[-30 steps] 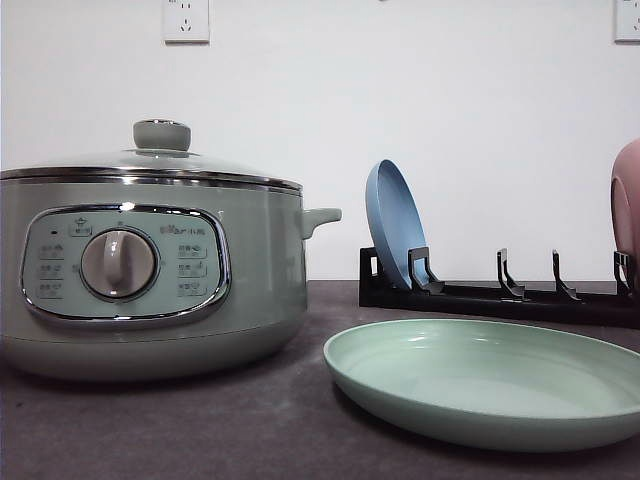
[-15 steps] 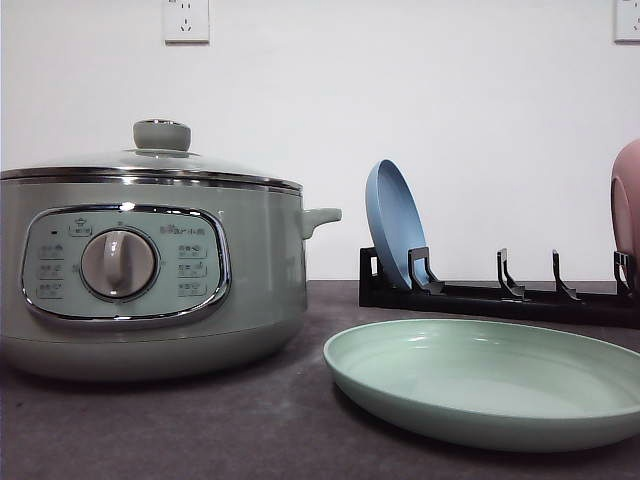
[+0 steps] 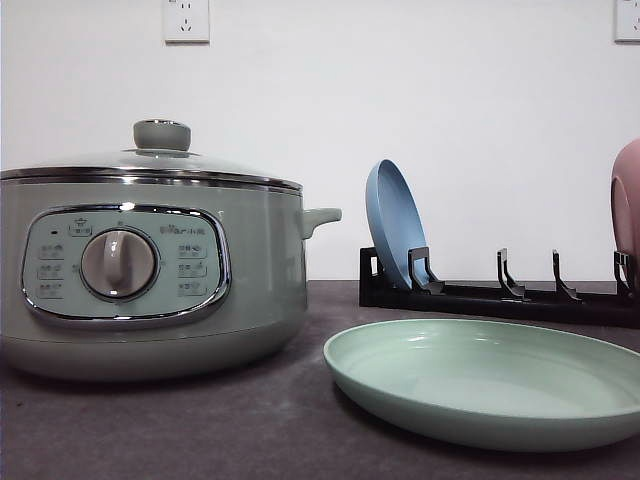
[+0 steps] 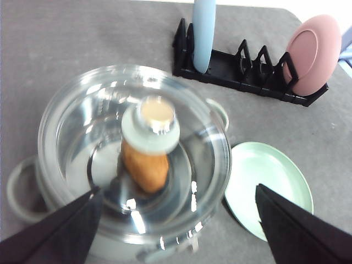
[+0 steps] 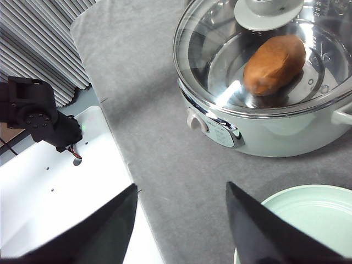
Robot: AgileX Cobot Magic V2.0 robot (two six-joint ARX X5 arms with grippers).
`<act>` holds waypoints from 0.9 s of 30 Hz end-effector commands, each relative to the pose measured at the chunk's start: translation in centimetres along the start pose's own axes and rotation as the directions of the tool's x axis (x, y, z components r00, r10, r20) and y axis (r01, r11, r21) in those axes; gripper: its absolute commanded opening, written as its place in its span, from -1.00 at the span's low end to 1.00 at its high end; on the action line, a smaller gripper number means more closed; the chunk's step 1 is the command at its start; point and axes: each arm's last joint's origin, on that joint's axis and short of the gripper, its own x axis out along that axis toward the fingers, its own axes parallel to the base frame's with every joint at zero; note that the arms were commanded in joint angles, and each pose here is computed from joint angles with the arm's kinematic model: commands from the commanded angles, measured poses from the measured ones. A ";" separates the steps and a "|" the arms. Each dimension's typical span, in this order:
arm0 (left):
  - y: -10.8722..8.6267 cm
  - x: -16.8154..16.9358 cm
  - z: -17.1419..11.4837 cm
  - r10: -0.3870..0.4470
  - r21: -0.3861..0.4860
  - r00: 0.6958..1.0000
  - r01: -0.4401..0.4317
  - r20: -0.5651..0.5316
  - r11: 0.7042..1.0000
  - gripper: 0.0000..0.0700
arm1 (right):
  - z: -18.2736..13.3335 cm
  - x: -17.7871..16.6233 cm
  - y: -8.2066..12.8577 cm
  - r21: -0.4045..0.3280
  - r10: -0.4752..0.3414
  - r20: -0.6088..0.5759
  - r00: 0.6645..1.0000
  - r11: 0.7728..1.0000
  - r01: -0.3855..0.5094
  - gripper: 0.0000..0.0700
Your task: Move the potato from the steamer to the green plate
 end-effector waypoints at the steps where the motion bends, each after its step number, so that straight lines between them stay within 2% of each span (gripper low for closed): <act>1: -0.2 0.3 1.9 0.012 0.024 1.000 -0.012 -0.005 1.000 0.59 | 0.6 -0.2 0.3 -0.026 0.006 0.018 1.000 1.000 -0.006 -0.09; 7: -0.7 3.7 6.1 0.075 0.072 0.985 -0.064 -0.155 0.995 0.59 | 0.5 -0.2 0.3 -0.026 0.006 0.017 1.000 1.000 -0.005 -0.09; 12: -1.1 7.7 7.9 0.090 0.112 0.965 -0.064 -0.248 0.992 0.59 | 0.5 -0.2 0.3 -0.026 0.006 0.017 1.000 1.000 -0.005 -0.09; 20: -1.3 13.9 7.8 0.169 0.176 0.914 -0.110 -0.370 0.978 0.59 | 0.5 -0.2 0.3 -0.026 0.004 0.017 1.000 1.000 -0.004 -0.09; 27: -1.2 17.3 7.0 0.184 0.199 0.880 -0.105 -0.437 0.974 0.59 | 0.5 -0.2 0.3 -0.025 0.004 0.017 1.000 1.000 -0.004 -0.09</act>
